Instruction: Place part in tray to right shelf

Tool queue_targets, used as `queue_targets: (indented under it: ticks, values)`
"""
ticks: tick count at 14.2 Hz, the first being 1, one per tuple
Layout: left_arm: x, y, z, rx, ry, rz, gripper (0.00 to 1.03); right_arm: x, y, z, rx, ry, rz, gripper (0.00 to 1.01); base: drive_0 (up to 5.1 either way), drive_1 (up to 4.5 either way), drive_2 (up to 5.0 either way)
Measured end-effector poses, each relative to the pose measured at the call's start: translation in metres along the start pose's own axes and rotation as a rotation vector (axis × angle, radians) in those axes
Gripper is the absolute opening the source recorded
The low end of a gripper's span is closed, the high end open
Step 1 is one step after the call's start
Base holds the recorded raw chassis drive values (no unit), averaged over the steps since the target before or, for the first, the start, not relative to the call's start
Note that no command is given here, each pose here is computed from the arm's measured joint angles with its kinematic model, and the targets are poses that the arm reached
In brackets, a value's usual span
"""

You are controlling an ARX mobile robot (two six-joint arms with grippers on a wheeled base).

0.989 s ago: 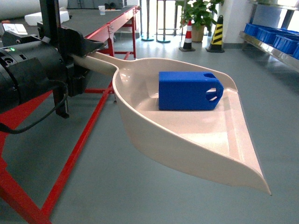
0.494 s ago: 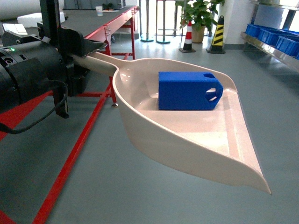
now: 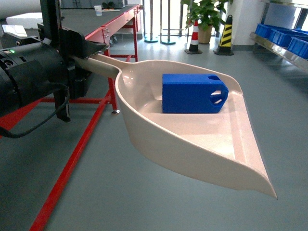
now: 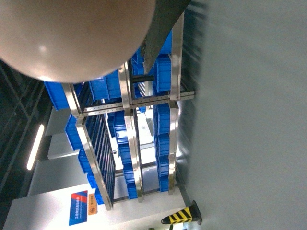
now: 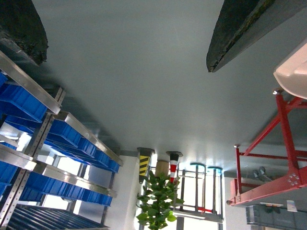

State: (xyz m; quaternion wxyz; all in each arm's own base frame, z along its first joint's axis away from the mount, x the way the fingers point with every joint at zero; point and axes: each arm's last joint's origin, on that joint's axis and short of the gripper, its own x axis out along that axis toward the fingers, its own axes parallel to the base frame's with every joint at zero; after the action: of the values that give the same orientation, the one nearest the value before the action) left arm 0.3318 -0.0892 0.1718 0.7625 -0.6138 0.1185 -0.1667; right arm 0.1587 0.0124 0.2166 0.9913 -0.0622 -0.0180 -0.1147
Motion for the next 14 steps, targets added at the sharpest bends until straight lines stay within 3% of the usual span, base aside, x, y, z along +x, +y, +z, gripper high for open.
queue_targets:
  ticks: [1,2,14]
  values:
    - [-0.0006,0.0033,-0.0020,-0.003,0.011,0.017,0.12,0.0001,0.0002,-0.0020,-0.005,0.012,-0.002,0.98,-0.1,3.98,-4.2]
    - [-0.0008,-0.0026,-0.0023,-0.003,0.014,-0.016,0.12,-0.0010,-0.0008,0.0024,0.007,-0.018,-0.005,0.98,0.2,4.26,-3.9]
    - [-0.0006,-0.0022,-0.0007,0.001,0.004,-0.009,0.12,0.0003,0.0001,-0.0004,-0.001,0.003,0.000,0.98,0.2,4.23,-3.9]
